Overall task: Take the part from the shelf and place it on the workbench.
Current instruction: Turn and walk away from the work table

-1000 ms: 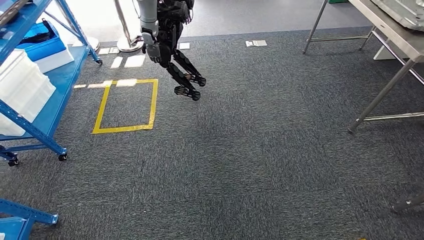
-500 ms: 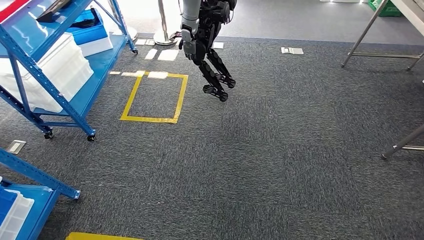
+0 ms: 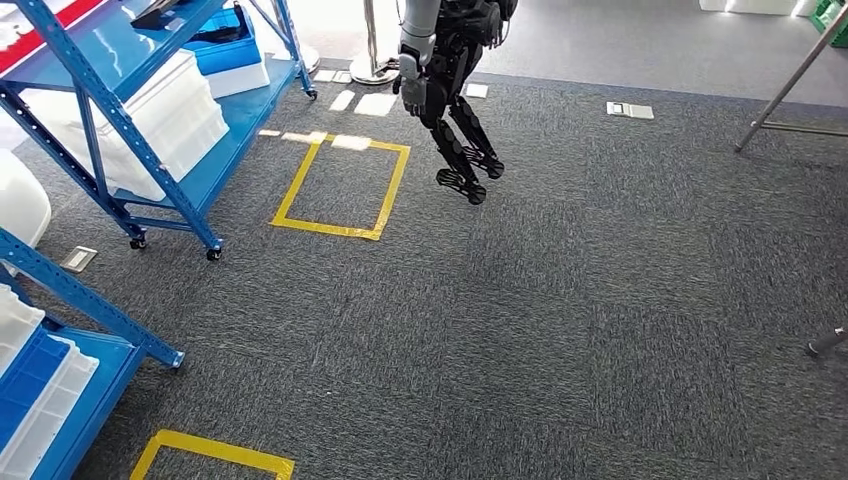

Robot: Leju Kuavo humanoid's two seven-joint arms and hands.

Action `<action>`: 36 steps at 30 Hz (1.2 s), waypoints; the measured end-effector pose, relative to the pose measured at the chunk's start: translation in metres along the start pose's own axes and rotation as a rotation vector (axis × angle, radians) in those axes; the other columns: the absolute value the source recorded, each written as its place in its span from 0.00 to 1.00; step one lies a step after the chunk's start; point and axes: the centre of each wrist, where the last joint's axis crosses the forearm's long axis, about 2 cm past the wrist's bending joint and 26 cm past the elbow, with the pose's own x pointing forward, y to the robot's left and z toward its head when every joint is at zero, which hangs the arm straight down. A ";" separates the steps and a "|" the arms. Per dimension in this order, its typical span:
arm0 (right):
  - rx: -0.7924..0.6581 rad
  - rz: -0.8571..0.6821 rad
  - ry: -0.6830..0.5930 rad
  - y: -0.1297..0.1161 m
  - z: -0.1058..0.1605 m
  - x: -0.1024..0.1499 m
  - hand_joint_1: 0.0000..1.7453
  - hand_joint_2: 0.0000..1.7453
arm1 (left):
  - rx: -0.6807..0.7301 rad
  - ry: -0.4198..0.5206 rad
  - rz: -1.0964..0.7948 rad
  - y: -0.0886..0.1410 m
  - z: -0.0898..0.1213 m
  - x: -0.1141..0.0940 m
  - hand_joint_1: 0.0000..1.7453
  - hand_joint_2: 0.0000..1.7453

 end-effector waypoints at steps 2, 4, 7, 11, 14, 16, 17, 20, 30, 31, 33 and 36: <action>0.003 -0.001 -0.002 0.001 0.001 0.001 0.00 0.00 | 0.001 -0.004 0.001 0.000 -0.001 0.002 0.00 1.00; 0.004 -0.002 -0.005 0.002 0.001 0.002 0.00 0.00 | 0.002 -0.002 0.000 0.001 -0.001 0.001 0.00 1.00; 0.002 -0.001 -0.005 0.001 0.000 0.002 0.00 0.00 | 0.002 0.000 0.000 0.000 0.000 0.000 0.00 1.00; -0.003 0.001 -0.001 -0.001 0.000 -0.001 0.00 0.00 | -0.002 -0.001 0.002 -0.002 0.001 0.001 0.00 1.00; -0.006 0.002 -0.001 -0.003 -0.001 -0.001 0.00 0.00 | -0.003 0.002 0.001 -0.001 0.001 0.000 0.00 1.00; -0.005 0.002 -0.005 -0.003 -0.001 -0.001 0.00 0.00 | -0.002 0.001 0.001 -0.001 0.001 0.000 0.00 1.00; -0.006 0.002 -0.007 -0.003 -0.001 0.000 0.00 0.00 | -0.002 0.001 0.000 -0.001 0.001 0.000 0.00 1.00; -0.007 0.002 -0.011 -0.003 -0.001 0.001 0.00 0.00 | -0.001 0.004 -0.002 0.000 0.001 -0.002 0.00 1.00; -0.004 0.004 -0.007 -0.001 0.000 -0.001 0.00 0.00 | -0.003 0.002 -0.002 -0.001 0.001 -0.001 0.00 1.00; -0.003 0.004 -0.008 -0.001 0.000 -0.001 0.00 0.00 | -0.003 -0.001 -0.002 -0.001 0.001 0.000 0.00 1.00; -0.002 0.003 -0.010 0.000 0.000 0.000 0.00 0.00 | -0.003 -0.004 -0.002 -0.001 0.000 0.002 0.00 1.00; 0.000 0.006 -0.013 0.001 0.000 0.001 0.00 0.00 | -0.003 -0.003 -0.003 -0.001 0.000 0.001 0.00 1.00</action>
